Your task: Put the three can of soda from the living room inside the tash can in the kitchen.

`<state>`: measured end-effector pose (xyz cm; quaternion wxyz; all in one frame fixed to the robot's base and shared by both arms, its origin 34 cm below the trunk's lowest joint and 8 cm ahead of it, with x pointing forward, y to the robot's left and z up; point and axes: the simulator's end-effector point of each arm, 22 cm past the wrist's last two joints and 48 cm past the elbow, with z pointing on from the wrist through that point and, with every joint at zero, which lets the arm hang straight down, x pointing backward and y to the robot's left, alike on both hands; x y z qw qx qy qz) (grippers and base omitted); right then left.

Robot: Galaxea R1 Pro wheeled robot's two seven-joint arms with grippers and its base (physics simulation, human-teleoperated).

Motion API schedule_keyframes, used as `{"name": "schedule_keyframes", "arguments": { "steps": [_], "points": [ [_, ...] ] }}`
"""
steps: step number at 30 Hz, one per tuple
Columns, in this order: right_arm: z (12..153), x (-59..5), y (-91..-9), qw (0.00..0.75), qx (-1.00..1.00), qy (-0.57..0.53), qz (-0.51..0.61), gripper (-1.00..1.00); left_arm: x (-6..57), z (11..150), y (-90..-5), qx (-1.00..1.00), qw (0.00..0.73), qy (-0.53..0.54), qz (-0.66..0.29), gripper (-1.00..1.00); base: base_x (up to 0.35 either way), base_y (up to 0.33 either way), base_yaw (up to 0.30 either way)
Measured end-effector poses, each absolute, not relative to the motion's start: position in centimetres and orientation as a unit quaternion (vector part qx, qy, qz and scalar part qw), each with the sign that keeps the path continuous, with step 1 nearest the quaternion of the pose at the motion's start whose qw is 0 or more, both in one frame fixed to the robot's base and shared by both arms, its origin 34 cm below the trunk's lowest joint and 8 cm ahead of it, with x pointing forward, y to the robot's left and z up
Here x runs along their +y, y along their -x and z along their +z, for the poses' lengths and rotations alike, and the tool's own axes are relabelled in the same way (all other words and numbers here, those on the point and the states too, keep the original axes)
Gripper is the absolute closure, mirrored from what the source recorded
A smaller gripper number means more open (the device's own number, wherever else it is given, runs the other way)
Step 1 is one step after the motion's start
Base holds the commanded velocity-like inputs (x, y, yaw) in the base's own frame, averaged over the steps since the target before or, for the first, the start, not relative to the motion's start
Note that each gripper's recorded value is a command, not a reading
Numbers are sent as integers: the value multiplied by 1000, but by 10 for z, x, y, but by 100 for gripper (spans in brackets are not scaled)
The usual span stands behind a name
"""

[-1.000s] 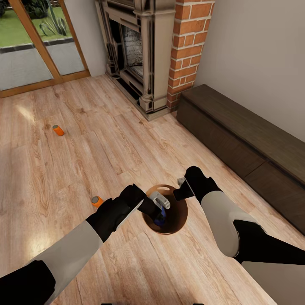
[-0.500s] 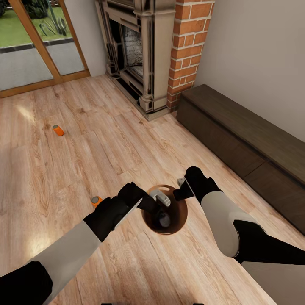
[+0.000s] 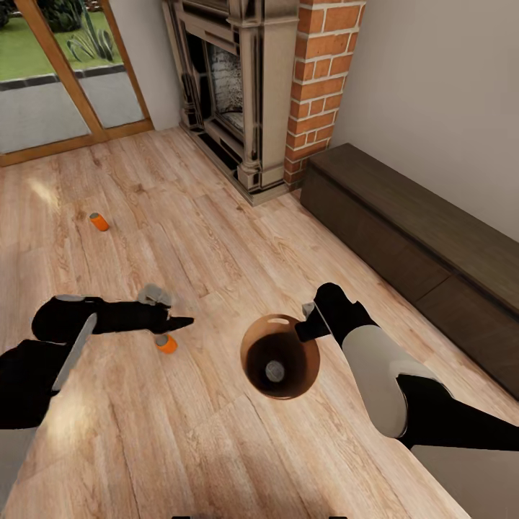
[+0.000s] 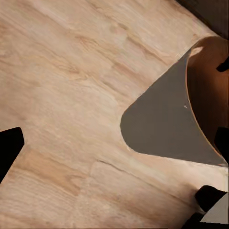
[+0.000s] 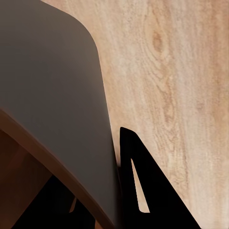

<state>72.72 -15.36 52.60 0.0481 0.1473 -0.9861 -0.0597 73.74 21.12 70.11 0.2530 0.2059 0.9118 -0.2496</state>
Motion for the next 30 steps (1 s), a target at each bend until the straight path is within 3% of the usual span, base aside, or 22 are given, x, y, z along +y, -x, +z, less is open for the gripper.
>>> {"name": "schedule_keyframes", "arguments": {
  "steps": [5,11,16,23,30],
  "points": [
    [526,-155,-727,48,-986,-148,-57,100,328,721,-769,920,339,-92,-172,-100,0,0,0],
    [525,-167,-731,43,-987,-151,-28,100,435,646,-749,946,325,-7,7,-100,0,0,0],
    [524,-173,-732,43,-989,-142,-22,100,461,598,-725,953,298,25,58,-100,0,0,0],
    [534,-187,-752,16,-991,-135,-4,100,442,547,-683,963,262,41,43,-100,0,0,0],
    [536,-198,-755,-7,-992,-122,4,100,423,527,-652,959,279,26,32,-100,0,0,0]
  ]
}}
